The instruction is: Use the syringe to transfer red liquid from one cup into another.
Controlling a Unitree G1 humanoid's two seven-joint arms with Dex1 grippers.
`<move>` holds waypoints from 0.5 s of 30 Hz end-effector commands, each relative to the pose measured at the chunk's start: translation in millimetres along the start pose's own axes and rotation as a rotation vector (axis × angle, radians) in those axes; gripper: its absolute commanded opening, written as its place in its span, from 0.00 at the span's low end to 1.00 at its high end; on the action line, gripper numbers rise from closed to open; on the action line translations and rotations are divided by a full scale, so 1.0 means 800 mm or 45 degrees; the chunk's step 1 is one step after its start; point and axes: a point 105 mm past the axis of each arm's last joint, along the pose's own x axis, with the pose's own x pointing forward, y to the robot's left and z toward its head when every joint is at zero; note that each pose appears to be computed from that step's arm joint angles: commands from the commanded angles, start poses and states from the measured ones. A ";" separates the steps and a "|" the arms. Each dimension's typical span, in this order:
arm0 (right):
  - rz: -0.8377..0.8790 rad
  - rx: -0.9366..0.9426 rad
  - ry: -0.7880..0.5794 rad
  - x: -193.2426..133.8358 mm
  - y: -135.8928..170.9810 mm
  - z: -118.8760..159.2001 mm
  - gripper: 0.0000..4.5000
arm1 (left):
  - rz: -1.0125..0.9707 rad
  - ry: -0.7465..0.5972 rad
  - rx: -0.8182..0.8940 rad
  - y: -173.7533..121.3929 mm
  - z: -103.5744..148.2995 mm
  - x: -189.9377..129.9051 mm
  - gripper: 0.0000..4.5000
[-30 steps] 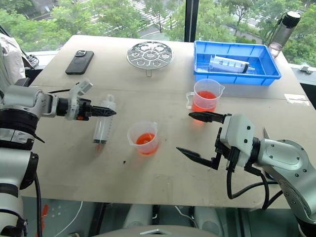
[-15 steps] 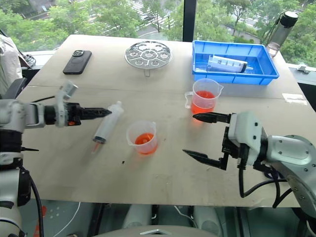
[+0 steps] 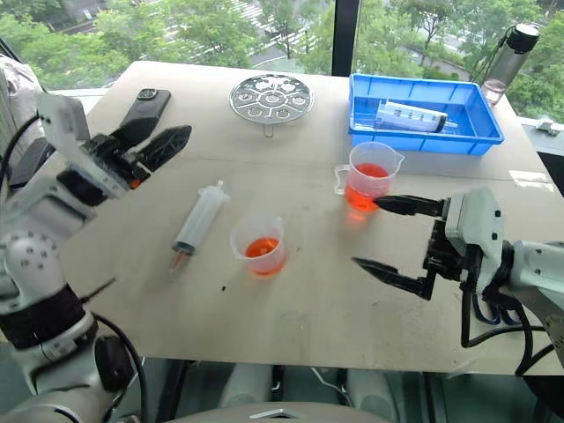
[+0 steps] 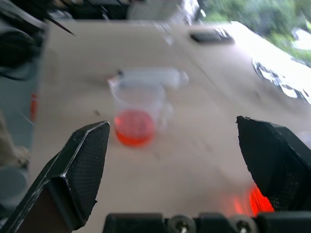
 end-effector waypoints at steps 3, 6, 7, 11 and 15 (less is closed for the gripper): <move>-0.180 0.030 0.147 -0.050 -0.006 -0.048 1.00 | -0.113 -0.009 0.041 -0.047 -0.018 -0.045 0.99; -0.313 0.064 0.188 -0.072 -0.008 -0.073 1.00 | -0.144 0.135 0.023 -0.055 -0.050 -0.078 0.99; -0.357 0.090 0.191 -0.077 -0.002 -0.080 1.00 | -0.123 0.173 0.013 -0.053 -0.060 -0.090 0.99; -0.416 0.214 0.196 -0.090 0.031 -0.099 1.00 | -0.116 0.255 0.013 -0.061 -0.081 -0.116 0.99; -0.496 0.274 0.239 -0.092 0.055 -0.124 1.00 | -0.146 0.341 0.006 -0.076 -0.107 -0.140 0.99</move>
